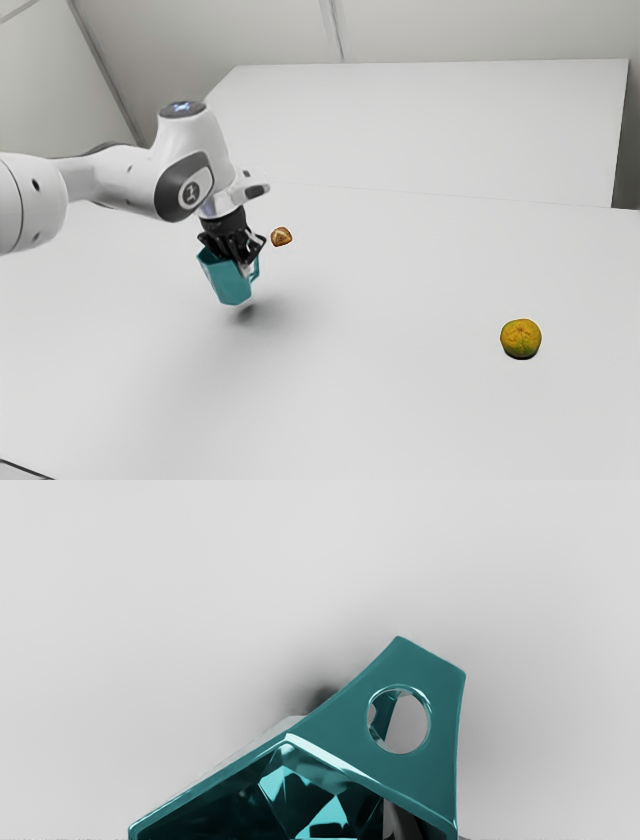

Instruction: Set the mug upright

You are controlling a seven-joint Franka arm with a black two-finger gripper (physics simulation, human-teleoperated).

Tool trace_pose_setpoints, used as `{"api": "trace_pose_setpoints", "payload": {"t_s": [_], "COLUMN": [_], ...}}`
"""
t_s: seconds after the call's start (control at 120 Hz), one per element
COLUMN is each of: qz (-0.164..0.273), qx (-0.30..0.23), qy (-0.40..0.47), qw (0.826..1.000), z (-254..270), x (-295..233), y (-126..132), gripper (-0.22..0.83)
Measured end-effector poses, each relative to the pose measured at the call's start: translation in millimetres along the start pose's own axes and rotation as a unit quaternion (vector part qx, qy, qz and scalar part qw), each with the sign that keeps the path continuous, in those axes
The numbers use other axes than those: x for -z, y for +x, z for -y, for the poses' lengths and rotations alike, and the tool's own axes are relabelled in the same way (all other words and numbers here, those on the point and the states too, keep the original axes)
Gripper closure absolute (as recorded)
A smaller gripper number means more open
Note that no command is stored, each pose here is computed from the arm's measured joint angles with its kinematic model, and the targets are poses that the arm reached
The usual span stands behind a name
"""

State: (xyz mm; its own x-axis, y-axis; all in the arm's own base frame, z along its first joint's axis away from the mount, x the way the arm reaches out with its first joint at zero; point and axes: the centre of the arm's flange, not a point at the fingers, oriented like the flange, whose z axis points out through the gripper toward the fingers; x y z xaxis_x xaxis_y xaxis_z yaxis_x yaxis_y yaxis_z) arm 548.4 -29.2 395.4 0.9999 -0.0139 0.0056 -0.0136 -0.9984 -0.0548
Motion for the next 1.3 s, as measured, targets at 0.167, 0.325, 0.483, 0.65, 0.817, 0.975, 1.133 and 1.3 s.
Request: {"api": "trace_pose_setpoints", "payload": {"t_s": [0.167, 0.325, 0.483, 0.65, 0.817, 0.975, 1.133, 1.3], "qz": [0.01, 0.02, 0.024, 0.024, 0.021, 0.005, -0.018, -0.034], "qx": [0.014, 0.025, 0.031, 0.036, 0.037, 0.039, 0.039, 0.039], "qy": [0.0, 0.0, 0.0, -0.001, -0.001, -0.001, -0.001, -0.001], "qw": [1.0, 0.999, 0.999, 0.999, 0.999, 0.999, 0.999, 0.999], "z": [1, 2, 1, 1, -2, -2, -3, -2], "x": [-17, -38, -49, -53, -50, -29, 8, 43], "y": [2, 6, 9, 10, 10, 9, 4, 8], "gripper": [0.77, 0.77, 0.77, 0.69, 0.34, 0.16, 0.08, 0.03]}}
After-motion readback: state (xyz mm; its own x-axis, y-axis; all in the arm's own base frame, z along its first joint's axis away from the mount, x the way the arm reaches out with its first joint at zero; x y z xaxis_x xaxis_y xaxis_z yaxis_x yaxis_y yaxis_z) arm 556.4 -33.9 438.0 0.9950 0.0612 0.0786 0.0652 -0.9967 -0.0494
